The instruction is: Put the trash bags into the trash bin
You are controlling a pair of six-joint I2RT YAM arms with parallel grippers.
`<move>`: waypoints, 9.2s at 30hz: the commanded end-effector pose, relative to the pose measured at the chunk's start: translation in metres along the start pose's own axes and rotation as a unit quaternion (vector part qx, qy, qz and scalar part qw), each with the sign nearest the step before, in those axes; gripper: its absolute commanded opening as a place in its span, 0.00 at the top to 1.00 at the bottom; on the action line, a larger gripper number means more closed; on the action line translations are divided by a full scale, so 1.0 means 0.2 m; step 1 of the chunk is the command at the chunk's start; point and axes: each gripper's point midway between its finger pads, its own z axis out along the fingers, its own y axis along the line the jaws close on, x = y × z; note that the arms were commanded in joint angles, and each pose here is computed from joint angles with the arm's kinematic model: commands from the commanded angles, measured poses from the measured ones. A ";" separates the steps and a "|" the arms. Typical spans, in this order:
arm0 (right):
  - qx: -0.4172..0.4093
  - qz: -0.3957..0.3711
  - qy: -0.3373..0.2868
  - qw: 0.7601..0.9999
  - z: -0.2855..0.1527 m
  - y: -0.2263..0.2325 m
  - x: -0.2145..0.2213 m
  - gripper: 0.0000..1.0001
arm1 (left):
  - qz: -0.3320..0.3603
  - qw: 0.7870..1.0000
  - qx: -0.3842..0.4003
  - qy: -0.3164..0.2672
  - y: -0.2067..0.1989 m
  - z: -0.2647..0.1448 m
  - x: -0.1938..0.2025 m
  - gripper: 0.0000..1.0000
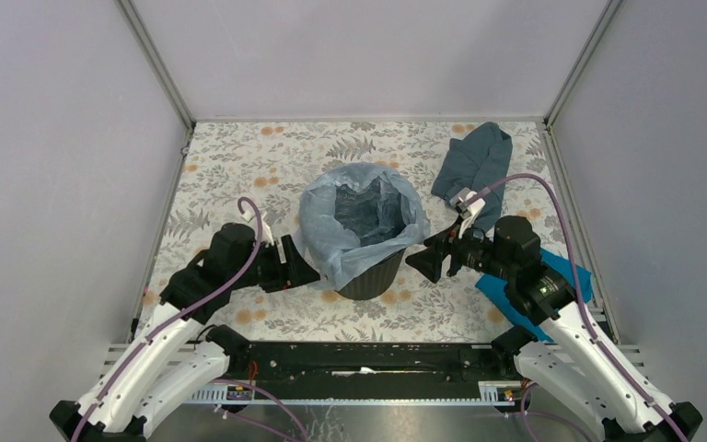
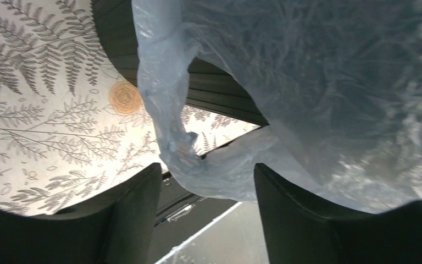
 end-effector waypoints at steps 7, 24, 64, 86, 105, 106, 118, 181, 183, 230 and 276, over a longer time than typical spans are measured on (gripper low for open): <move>-0.018 -0.158 -0.152 0.975 0.01 -0.01 -0.20 0.40 | 0.003 0.999 -0.042 -0.022 0.13 0.15 -0.05 0.72; -0.095 -0.171 -0.110 0.975 0.13 0.06 -0.15 0.75 | -0.057 0.995 -0.088 -0.001 0.27 0.28 0.00 1.00; 0.235 0.016 0.029 0.972 -0.23 -0.13 -0.62 0.15 | -0.081 0.987 -0.131 -0.033 0.53 0.51 0.04 0.96; 0.391 -0.099 0.044 0.914 0.81 -0.43 -0.62 0.46 | -0.077 0.989 -0.116 -0.046 0.50 0.50 0.01 0.96; 0.191 -0.046 0.200 0.960 0.90 -0.08 0.02 0.09 | -0.053 0.993 -0.087 -0.064 0.37 0.42 -0.07 0.57; 0.184 -0.037 0.210 0.959 0.94 -0.08 0.06 0.09 | -0.051 0.993 -0.086 -0.065 0.37 0.42 -0.07 0.55; 0.116 0.058 0.196 0.972 1.17 0.02 0.19 0.01 | -0.031 0.994 -0.050 -0.089 0.25 0.41 -0.18 0.45; 0.157 -0.115 0.099 0.976 -0.06 0.03 -0.13 0.00 | 0.123 0.942 -0.056 -0.308 -0.18 -0.43 -0.64 0.01; 0.121 -0.122 0.094 0.981 0.01 0.04 -0.04 0.00 | 0.135 0.937 -0.054 -0.318 -0.20 -0.46 -0.67 0.01; 0.096 -0.094 -0.188 0.973 2.39 -0.28 -0.17 0.00 | 0.158 0.891 -0.014 -0.426 -0.34 -0.94 -0.68 0.01; 0.240 -0.034 -0.271 0.932 -0.76 0.19 -1.10 0.00 | 0.178 0.850 -0.018 -0.496 -0.75 -1.04 -1.19 0.01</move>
